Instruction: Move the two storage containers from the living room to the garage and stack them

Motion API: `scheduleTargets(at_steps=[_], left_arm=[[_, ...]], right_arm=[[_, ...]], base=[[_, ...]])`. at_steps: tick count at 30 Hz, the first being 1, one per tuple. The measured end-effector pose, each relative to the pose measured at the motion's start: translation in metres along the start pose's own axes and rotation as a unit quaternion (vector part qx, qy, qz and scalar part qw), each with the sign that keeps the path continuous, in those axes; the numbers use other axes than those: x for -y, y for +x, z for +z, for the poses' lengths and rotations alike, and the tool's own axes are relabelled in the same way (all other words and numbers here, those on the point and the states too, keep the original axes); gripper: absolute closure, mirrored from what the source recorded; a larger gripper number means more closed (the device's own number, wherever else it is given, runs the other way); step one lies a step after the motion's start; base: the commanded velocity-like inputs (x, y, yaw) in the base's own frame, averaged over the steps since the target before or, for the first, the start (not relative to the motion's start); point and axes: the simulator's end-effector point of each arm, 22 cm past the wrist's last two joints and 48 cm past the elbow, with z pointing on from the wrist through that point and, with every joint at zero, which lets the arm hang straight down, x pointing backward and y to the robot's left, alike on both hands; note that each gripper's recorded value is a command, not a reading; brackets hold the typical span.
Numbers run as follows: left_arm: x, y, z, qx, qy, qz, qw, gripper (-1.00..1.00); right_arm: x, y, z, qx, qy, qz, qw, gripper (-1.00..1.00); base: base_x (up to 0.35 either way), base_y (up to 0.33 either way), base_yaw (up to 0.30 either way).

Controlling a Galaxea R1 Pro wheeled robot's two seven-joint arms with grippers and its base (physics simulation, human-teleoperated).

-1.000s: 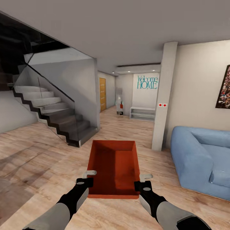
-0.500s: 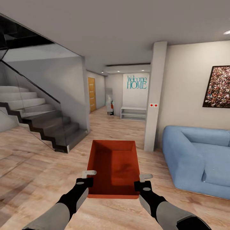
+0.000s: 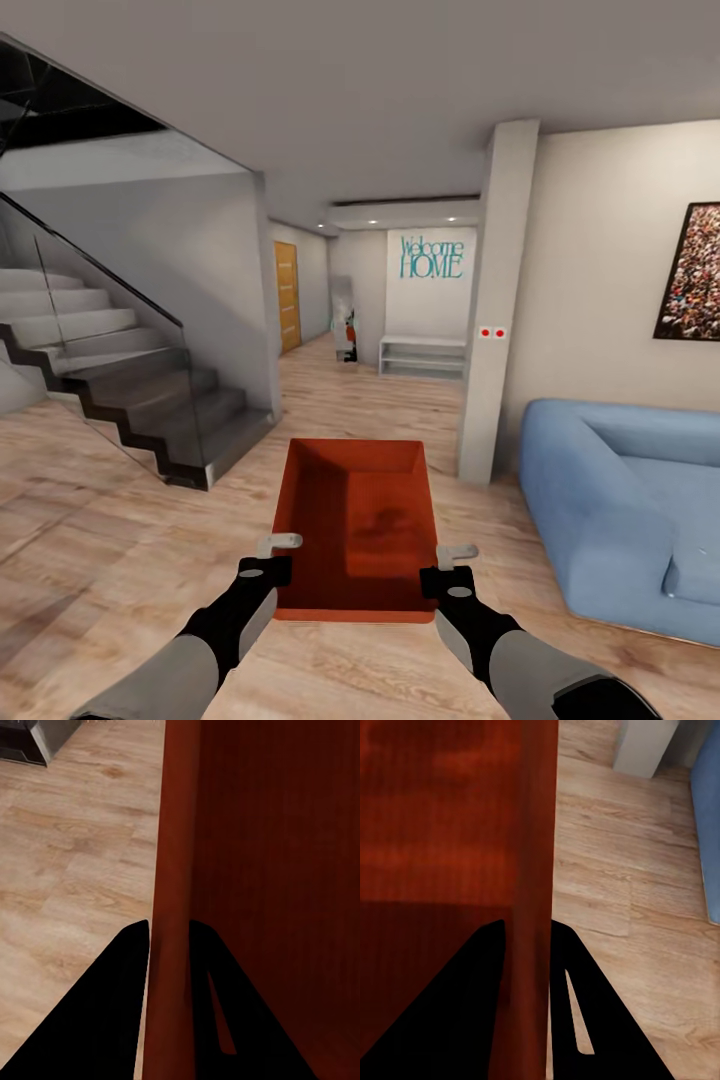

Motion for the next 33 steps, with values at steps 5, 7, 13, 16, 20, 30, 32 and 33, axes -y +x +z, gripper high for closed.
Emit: scheduleTargets(at_steps=[5, 7, 13, 16, 20, 30, 32, 33], left_arm=[[-0.0001, 0.0004, 0.0001, 0.0, 0.0, 0.0, 1.0, 1.0], [-0.0001, 0.0006, 0.0001, -0.001, 0.0, 0.0, 1.0, 1.0], [-0.0003, 0.0006, 0.0001, -0.001, 0.0, 0.0, 1.0, 1.0], [-0.0001, 0.0006, 0.0001, -0.001, 0.001, 0.0, 1.0, 1.0], [-0.0001, 0.0003, 0.0002, 0.0, 0.001, 0.0, 1.0, 1.0], [-0.0003, -0.0003, 0.0001, 0.001, 0.0, 0.0, 1.0, 1.0], [-0.0003, -0.0003, 0.0001, 0.001, 0.0, 0.0, 1.0, 1.0], [-0.0003, -0.0003, 0.0001, 0.001, 0.0, 0.0, 1.0, 1.0]], right_arm=[[-0.0002, 0.0002, 0.0, 0.0, 0.0, 0.0, 1.0, 1.0], [-0.0002, 0.0003, 0.0, -0.001, 0.0, -0.001, 1.0, 1.0], [-0.0003, 0.0002, -0.0001, -0.001, 0.0, 0.0, 1.0, 1.0], [-0.0002, 0.0002, -0.0001, 0.0, 0.0, 0.0, 1.0, 1.0], [-0.0003, 0.0, -0.0001, 0.0, 0.0, 0.0, 1.0, 1.0], [-0.0003, -0.0002, -0.0001, 0.001, 0.0, 0.0, 1.0, 1.0], [-0.0003, -0.0003, -0.0001, 0.001, 0.0, 0.0, 1.0, 1.0], [-0.0003, -0.0003, -0.0001, 0.001, 0.0, 0.0, 1.0, 1.0]], base=[[0.323, 0.011, 0.0], [0.323, 0.002, 0.0], [0.323, 0.001, -0.001], [0.323, 0.0, -0.11], [0.323, 0.0, -0.246], [0.323, 0.0, -0.082], [0.323, 0.0, -0.003], [0.323, 0.0, -0.001]])
